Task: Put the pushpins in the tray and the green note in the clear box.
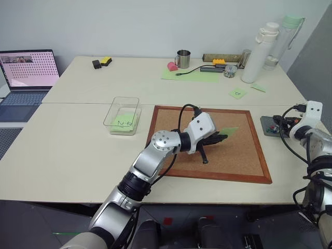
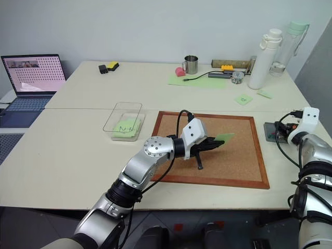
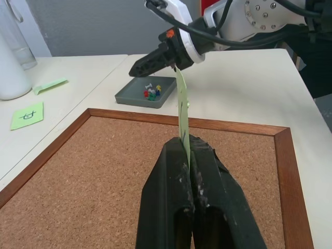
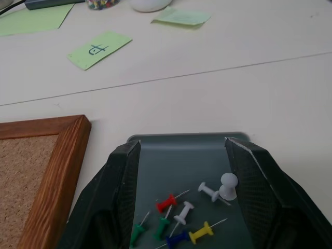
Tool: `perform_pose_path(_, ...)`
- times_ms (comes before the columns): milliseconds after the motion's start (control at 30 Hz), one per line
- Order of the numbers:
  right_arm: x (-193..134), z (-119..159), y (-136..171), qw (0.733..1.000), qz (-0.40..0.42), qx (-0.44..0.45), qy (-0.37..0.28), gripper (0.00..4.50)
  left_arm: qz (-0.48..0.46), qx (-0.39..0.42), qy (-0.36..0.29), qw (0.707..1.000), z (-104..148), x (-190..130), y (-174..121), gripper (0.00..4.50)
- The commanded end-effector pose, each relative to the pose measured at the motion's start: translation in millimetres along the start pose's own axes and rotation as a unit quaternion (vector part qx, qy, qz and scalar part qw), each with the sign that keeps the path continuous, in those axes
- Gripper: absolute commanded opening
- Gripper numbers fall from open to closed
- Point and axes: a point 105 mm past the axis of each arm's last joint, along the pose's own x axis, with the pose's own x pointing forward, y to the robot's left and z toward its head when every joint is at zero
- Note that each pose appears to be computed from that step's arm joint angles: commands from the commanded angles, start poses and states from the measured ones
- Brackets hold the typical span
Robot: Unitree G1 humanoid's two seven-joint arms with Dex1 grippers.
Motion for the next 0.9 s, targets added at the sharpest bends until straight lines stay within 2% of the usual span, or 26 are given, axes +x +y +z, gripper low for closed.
perform_pose_path(33, -2.2, 20.4, -1.5, 0.999, 0.004, -0.009, -0.030, 2.70, 0.004, 0.016, -0.025, 1.000, 16.1, 0.4, 2.5, 0.00)
perform_pose_path(200, -3.7, 9.9, 4.7, 0.988, 0.029, -0.154, -0.010, 2.70, 0.002, 0.015, -0.024, 1.000, 16.7, 0.1, 3.0, 0.00)
perform_pose_path(233, -3.5, 9.9, 4.6, 0.987, 0.027, -0.158, -0.013, 2.70, 0.004, 0.014, -0.023, 1.000, 16.6, -0.2, 3.9, 0.00)
perform_pose_path(567, -1.0, 19.6, 2.9, 0.999, 0.022, -0.014, -0.038, 2.70, 0.019, 0.012, -0.022, 1.000, 17.3, -2.3, 11.0, 0.00)
perform_pose_path(633, -1.4, 15.7, 5.6, 0.996, 0.031, -0.081, -0.024, 2.70, 0.019, 0.012, -0.023, 0.999, 17.6, -2.6, 11.3, 0.00)
perform_pose_path(667, -1.0, 14.1, 6.6, 0.995, 0.032, -0.088, -0.022, 2.70, 0.019, 0.012, -0.023, 0.999, 17.9, -2.3, 11.2, 0.00)
perform_pose_path(733, 0.2, 17.8, 5.7, 0.998, 0.025, -0.043, -0.033, 2.70, 0.019, 0.012, -0.024, 0.999, 18.4, -1.7, 11.1, 0.00)
perform_pose_path(767, 0.1, 14.9, 6.5, 0.996, 0.027, -0.083, -0.023, 2.70, 0.019, 0.012, -0.024, 0.999, 18.7, -1.3, 11.0, 0.00)
perform_pose_path(900, 0.7, 18.4, 5.1, 0.997, 0.017, -0.069, -0.031, 2.70, 0.020, 0.012, -0.025, 0.999, 19.8, -1.2, 10.6, 0.00)
